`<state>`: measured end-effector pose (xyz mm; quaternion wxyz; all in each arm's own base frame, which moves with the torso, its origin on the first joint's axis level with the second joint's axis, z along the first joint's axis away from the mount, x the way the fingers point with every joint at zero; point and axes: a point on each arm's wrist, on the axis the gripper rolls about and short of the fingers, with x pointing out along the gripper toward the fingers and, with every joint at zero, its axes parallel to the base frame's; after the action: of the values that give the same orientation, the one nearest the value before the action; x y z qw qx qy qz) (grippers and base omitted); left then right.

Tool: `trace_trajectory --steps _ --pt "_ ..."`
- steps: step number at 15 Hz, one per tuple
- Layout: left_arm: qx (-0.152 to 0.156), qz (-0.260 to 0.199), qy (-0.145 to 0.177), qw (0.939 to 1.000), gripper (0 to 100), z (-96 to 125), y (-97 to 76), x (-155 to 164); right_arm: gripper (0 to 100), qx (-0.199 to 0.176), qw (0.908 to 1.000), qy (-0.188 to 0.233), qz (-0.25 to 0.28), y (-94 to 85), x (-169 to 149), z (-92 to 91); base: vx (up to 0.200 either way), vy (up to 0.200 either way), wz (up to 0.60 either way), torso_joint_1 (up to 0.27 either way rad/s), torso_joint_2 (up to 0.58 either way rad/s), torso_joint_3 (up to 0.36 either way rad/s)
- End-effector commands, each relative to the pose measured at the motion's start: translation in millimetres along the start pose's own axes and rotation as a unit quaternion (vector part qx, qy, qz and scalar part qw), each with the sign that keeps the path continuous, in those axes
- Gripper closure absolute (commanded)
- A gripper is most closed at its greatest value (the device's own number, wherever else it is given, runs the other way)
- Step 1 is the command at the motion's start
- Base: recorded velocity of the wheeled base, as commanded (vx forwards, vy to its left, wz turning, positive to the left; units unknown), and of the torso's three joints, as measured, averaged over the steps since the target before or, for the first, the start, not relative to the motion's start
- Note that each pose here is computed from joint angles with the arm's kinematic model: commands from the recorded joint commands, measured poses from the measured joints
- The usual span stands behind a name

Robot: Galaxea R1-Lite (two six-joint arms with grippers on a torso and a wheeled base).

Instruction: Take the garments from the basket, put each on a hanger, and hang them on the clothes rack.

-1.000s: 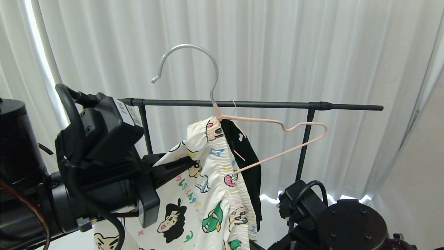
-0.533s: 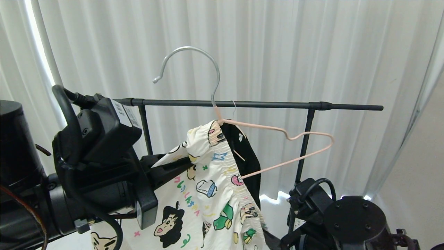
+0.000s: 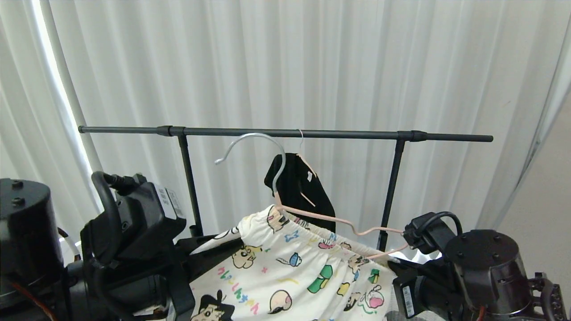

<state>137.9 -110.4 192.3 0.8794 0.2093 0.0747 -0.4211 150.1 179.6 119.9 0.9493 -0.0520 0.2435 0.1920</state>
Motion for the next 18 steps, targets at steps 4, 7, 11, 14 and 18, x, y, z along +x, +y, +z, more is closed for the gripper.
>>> trace_trajectory --steps 4,7,11,14,18 --pt "-0.007 -0.015 0.039 0.9991 100 -29.3 -13.5 -10.0 100 0.013 0.9991 -0.026 -0.031 -21.9 -5.8 12.4 0.0 0.0 0.0 0.0 0.0 0.0" --pt "0.012 -0.02 0.068 0.9974 100 -40.3 -15.9 -5.3 100 0.001 0.9987 -0.045 -0.023 -23.4 -15.8 18.4 0.0 0.0 0.0 0.0 0.0 0.0" --pt "0.026 0.055 0.124 0.9904 100 -36.0 0.5 22.0 100 -0.076 0.9954 -0.048 0.033 -4.0 -35.6 15.8 0.0 0.0 0.0 0.0 0.0 0.0" --pt "-0.017 0.079 0.114 0.9903 100 -27.1 6.0 27.0 100 -0.106 0.9922 -0.024 0.06 6.9 -44.0 7.3 0.0 0.0 0.0 0.0 0.0 0.0" --pt "-0.032 0.08 0.104 0.9909 100 -24.9 4.8 23.6 0 -0.115 0.9914 -0.019 0.06 7.2 -44.3 5.7 0.0 0.0 0.0 0.0 0.0 0.0"
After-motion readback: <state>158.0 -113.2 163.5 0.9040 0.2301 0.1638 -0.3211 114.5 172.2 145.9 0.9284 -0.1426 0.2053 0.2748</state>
